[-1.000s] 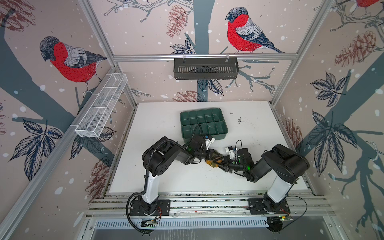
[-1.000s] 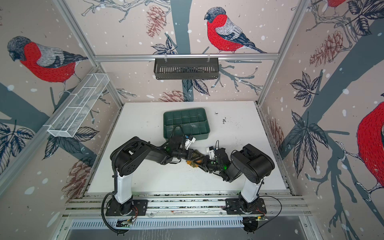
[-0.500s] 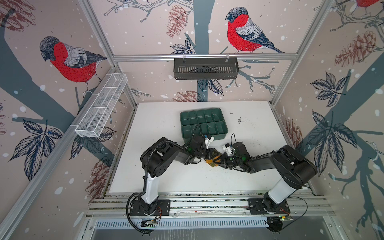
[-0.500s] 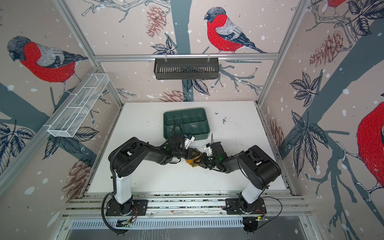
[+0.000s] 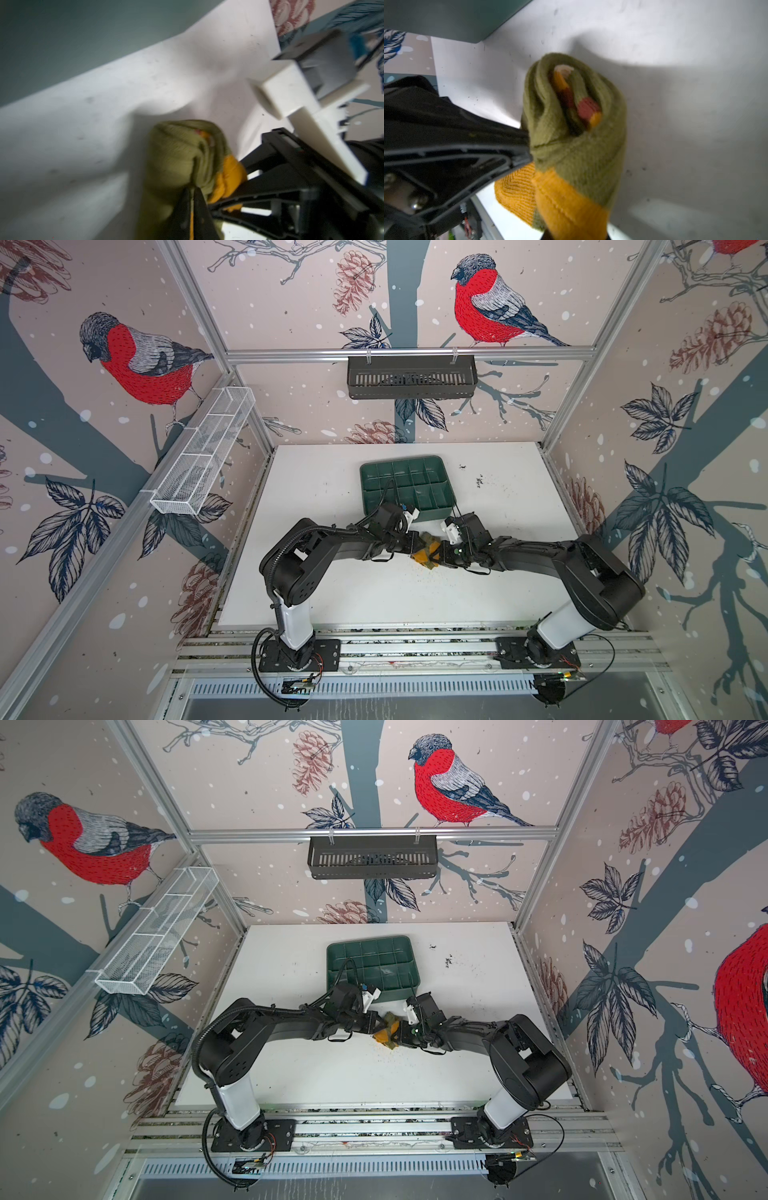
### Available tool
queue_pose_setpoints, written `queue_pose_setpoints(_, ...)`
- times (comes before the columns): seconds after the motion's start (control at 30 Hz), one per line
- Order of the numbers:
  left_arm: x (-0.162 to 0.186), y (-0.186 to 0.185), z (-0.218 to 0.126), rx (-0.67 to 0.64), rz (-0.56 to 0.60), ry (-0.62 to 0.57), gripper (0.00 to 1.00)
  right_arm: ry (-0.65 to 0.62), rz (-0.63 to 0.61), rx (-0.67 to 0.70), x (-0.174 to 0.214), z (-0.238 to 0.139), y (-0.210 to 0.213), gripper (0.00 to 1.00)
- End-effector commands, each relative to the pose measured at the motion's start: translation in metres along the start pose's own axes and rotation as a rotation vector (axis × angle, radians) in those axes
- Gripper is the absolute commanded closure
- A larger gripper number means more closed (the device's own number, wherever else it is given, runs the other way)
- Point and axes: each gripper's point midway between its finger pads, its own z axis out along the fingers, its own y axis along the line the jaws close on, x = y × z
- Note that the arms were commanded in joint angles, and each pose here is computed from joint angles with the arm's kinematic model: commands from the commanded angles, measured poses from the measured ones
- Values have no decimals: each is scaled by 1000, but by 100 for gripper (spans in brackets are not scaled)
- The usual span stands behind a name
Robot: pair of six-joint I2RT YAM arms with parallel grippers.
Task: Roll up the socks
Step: 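Grasp the rolled sock at its yellow toe with the right gripper, then lift the roll with the right gripper while the left gripper releases it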
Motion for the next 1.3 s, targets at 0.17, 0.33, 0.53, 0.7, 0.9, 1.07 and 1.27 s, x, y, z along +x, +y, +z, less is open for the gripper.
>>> queue_pose_setpoints(0.17,-12,11,-26,-103,23,-13,91,-5,-118,240,-9,-20,-22,100)
queue_pose_setpoints(0.33,-20,13,-37,-115,29,-36,91,-8,-206,254,-26,-35,-5,100)
queue_pose_setpoints(0.53,-26,14,-50,-124,40,-60,91,-11,-295,323,-48,-61,11,100)
queue_pose_setpoints(0.7,-35,13,-67,-133,56,-82,91,-27,-361,395,-73,-91,28,100)
queue_pose_setpoints(0.9,-54,8,-93,-150,99,-135,91,-49,-436,525,-115,-124,40,100)
queue_pose_setpoints(1.07,-61,7,-103,-149,118,-154,90,-27,-474,565,-149,-130,44,100)
queue_pose_setpoints(1.27,-60,6,-107,-137,125,-160,90,26,-480,637,-176,-123,34,100)
